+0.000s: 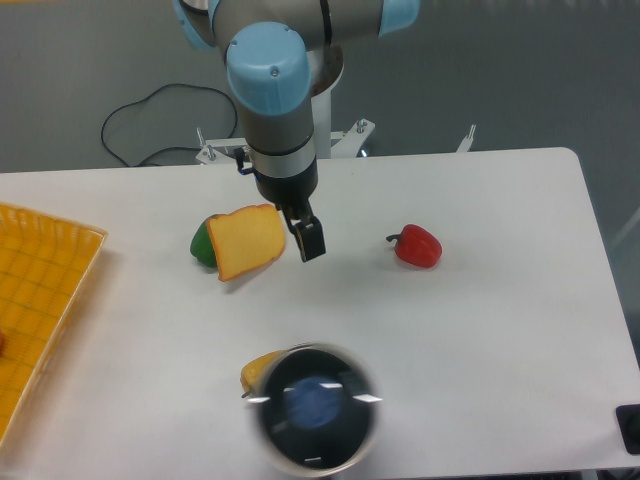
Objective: Open the lid
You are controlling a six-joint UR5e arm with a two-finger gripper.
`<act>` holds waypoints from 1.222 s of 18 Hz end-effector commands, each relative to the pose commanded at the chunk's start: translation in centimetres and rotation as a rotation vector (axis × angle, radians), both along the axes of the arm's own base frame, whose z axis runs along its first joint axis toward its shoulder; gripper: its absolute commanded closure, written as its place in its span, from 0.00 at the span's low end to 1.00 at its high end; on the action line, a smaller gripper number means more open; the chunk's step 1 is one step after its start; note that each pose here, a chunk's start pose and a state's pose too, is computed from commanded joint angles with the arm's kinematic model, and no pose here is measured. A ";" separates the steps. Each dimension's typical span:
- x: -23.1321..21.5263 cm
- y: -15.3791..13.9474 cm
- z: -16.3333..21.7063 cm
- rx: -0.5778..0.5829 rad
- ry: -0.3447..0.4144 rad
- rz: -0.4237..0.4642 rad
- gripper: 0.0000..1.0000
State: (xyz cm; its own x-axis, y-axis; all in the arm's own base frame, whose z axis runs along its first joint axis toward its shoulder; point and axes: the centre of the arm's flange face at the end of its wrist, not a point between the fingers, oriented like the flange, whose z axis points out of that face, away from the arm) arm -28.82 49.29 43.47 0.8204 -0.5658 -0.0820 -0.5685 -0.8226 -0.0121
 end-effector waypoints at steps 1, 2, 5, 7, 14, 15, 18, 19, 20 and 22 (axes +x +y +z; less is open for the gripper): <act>-0.1 -0.1 0.1 0.001 0.001 0.002 0.00; -0.1 -0.2 0.1 0.000 0.002 0.003 0.00; 0.1 -0.4 -0.6 -0.013 -0.006 0.007 0.00; 0.0 -0.6 -0.7 -0.018 -0.003 0.012 0.00; -1.3 -1.6 -1.5 -0.020 -0.021 0.043 0.00; -1.5 -1.7 -1.6 -0.022 -0.024 0.060 0.00; -1.6 -1.9 -1.7 -0.014 -0.033 0.209 0.00; -1.6 -1.8 -1.6 -0.004 -0.041 0.256 0.00; -1.5 -1.6 -1.7 0.010 -0.060 0.304 0.00; -2.0 -1.2 -2.3 0.026 -0.068 0.384 0.00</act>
State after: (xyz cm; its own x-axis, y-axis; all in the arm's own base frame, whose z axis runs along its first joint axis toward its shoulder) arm -30.80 48.14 41.19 0.9761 -0.2151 -0.0300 -0.2166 -0.9742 -0.0628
